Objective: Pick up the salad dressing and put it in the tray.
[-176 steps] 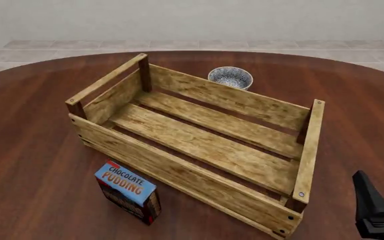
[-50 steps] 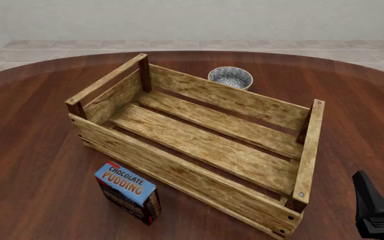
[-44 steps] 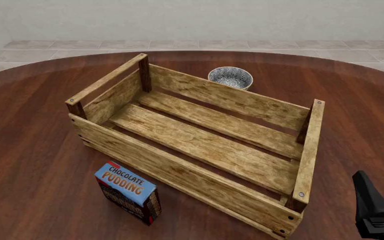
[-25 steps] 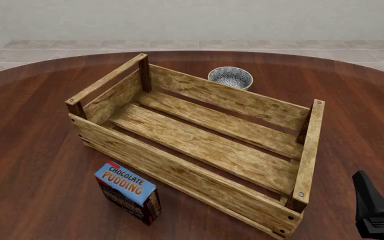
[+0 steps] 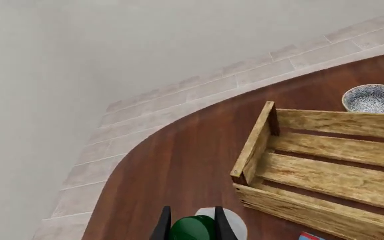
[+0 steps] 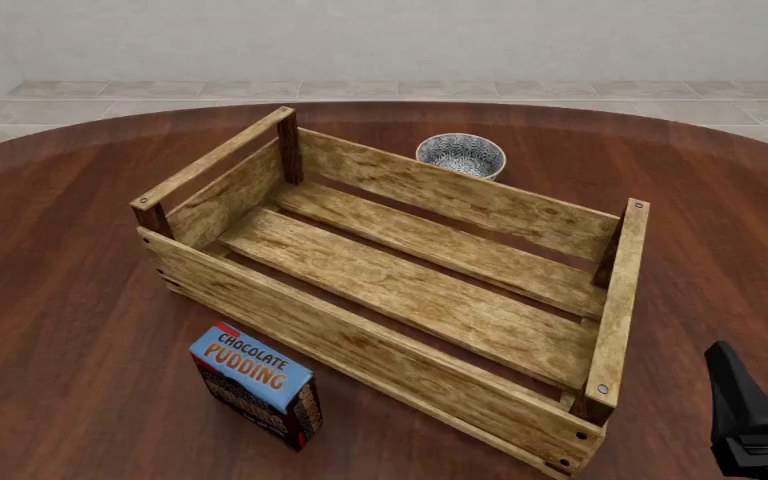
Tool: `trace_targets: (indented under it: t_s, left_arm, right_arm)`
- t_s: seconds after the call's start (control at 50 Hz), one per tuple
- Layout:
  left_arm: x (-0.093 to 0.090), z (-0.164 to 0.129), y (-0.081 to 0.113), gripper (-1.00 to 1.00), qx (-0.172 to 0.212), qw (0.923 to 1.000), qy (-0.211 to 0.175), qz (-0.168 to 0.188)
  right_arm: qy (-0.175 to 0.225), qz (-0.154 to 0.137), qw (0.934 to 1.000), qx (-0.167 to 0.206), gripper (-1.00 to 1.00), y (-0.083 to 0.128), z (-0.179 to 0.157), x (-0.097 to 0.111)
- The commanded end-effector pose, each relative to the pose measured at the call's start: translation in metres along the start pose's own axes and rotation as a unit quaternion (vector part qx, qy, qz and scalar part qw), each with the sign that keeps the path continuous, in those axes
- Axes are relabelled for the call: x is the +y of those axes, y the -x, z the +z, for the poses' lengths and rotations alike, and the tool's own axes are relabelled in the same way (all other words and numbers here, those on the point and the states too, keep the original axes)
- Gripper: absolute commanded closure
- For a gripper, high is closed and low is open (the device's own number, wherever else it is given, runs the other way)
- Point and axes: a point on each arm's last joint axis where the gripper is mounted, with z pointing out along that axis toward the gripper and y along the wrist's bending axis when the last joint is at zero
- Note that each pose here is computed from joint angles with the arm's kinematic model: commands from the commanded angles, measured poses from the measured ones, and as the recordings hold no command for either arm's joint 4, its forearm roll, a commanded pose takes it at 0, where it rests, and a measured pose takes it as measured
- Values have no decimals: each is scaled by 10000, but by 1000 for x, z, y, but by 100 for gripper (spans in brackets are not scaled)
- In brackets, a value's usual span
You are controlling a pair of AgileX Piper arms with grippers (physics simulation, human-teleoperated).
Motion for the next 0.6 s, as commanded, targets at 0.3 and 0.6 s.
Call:
trace_targets:
  t_s: [0.3,0.6]
  left_arm:
    - [-13,32,30,100,-591,9904,-1158,476]
    - [-41,72,36,100,-701,9785,-1789,751]
  right_arm:
    - [0,-1,10000,1,-100,0,0,0]
    - [0,-1,10000,0,-100,0,0,0]
